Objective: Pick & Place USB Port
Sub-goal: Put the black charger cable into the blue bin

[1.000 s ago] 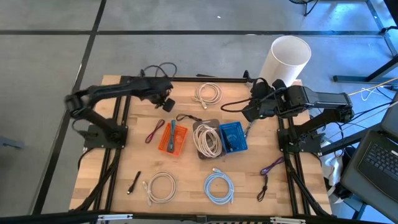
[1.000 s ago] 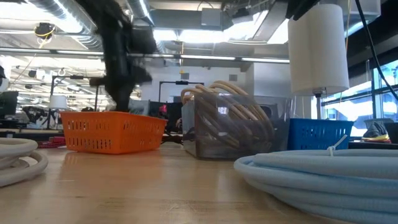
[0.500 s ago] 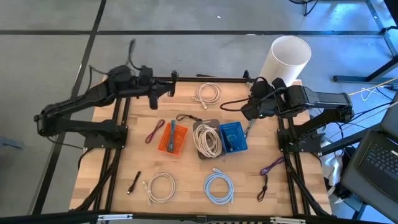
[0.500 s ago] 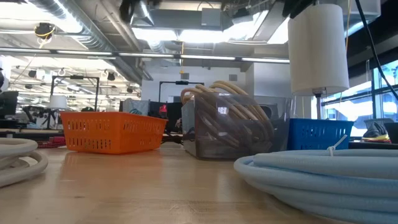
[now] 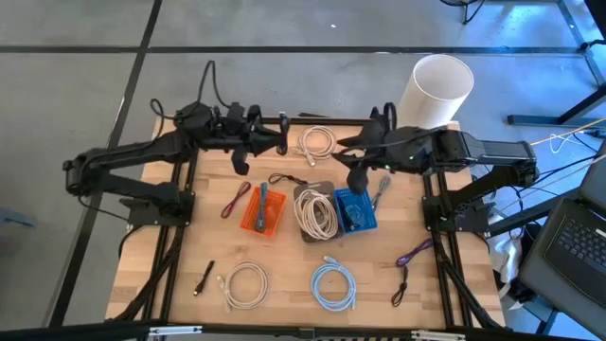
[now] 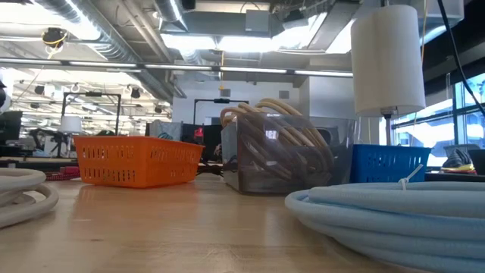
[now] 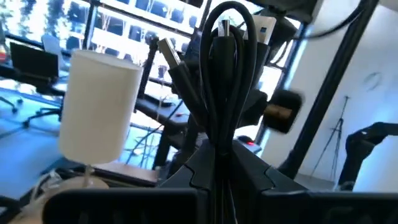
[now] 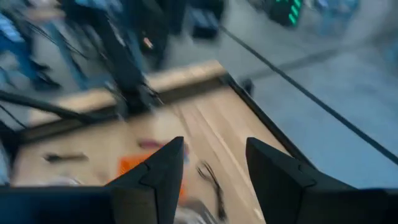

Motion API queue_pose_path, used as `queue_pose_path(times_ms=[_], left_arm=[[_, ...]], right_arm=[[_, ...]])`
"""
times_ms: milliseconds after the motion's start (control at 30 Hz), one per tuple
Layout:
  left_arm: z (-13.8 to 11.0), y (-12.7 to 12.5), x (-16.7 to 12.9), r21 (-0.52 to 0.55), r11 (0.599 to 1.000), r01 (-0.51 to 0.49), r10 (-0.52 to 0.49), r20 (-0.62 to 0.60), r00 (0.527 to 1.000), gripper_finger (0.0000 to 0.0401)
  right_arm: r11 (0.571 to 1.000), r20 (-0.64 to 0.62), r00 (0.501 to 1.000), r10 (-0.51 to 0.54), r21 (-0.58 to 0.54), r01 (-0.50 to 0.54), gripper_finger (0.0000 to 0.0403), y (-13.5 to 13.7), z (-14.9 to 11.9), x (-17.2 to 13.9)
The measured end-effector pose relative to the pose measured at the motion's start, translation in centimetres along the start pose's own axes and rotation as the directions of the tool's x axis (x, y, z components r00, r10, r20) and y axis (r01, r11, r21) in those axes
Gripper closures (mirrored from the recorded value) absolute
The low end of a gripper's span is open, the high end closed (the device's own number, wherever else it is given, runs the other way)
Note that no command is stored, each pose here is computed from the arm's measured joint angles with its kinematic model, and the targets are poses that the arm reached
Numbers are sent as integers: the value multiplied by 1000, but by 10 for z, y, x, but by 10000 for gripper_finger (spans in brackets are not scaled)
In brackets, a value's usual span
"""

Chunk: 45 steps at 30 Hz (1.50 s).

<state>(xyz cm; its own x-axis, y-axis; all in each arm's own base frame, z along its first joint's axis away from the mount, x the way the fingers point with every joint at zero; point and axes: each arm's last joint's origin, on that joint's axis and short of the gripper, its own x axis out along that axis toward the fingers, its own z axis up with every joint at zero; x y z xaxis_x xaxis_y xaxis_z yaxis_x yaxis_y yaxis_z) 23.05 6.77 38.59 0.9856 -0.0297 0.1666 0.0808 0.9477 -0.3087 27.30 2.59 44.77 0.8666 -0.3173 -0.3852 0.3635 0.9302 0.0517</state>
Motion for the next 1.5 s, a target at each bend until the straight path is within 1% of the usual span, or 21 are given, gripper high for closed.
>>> queue_pose_path(times_ms=[100,233,367,533,833,900,967,1033,1100,1133,1333,1433,1500], left_arm=[[-6,3,9,-25,999,40,-40,-6,999,381],[-7,2,25,-6,998,69,-69,-14,997,382],[-4,2,43,29,994,108,-107,-23,994,382],[-3,8,70,27,982,184,-182,-62,981,382],[-2,16,108,36,963,267,-263,-94,960,383],[-1,15,113,35,957,288,-284,-99,954,383],[-1,15,116,35,953,302,-298,-102,949,380],[-1,16,117,34,952,303,-298,-102,949,373],[-1,16,117,33,953,301,-296,-104,950,363],[-1,16,117,33,953,301,-296,-104,950,358],[-2,16,118,-9,958,286,-286,-104,953,331],[-3,17,117,-23,961,276,-277,-119,953,313],[0,19,112,-25,966,258,-259,-140,956,295]], right_arm=[[999,76,996,52,3,-52,227,3,8,0],[996,127,988,90,1,-90,227,5,14,-1],[995,147,985,93,8,-96,227,5,16,-1],[995,158,983,95,13,-99,227,6,17,-2],[995,163,982,95,15,-99,229,5,18,-2],[995,162,982,95,14,-99,241,5,18,-2],[995,161,982,95,14,-98,265,5,18,-2],[995,158,983,95,9,-97,302,5,17,-2],[995,155,984,94,7,-96,349,5,17,-2],[995,153,984,94,4,-95,362,5,17,-2],[996,151,984,93,-20,-91,362,5,17,-2],[998,137,989,55,-46,-49,362,3,15,-3],[999,133,991,21,-46,-15,362,-1,15,-10]])
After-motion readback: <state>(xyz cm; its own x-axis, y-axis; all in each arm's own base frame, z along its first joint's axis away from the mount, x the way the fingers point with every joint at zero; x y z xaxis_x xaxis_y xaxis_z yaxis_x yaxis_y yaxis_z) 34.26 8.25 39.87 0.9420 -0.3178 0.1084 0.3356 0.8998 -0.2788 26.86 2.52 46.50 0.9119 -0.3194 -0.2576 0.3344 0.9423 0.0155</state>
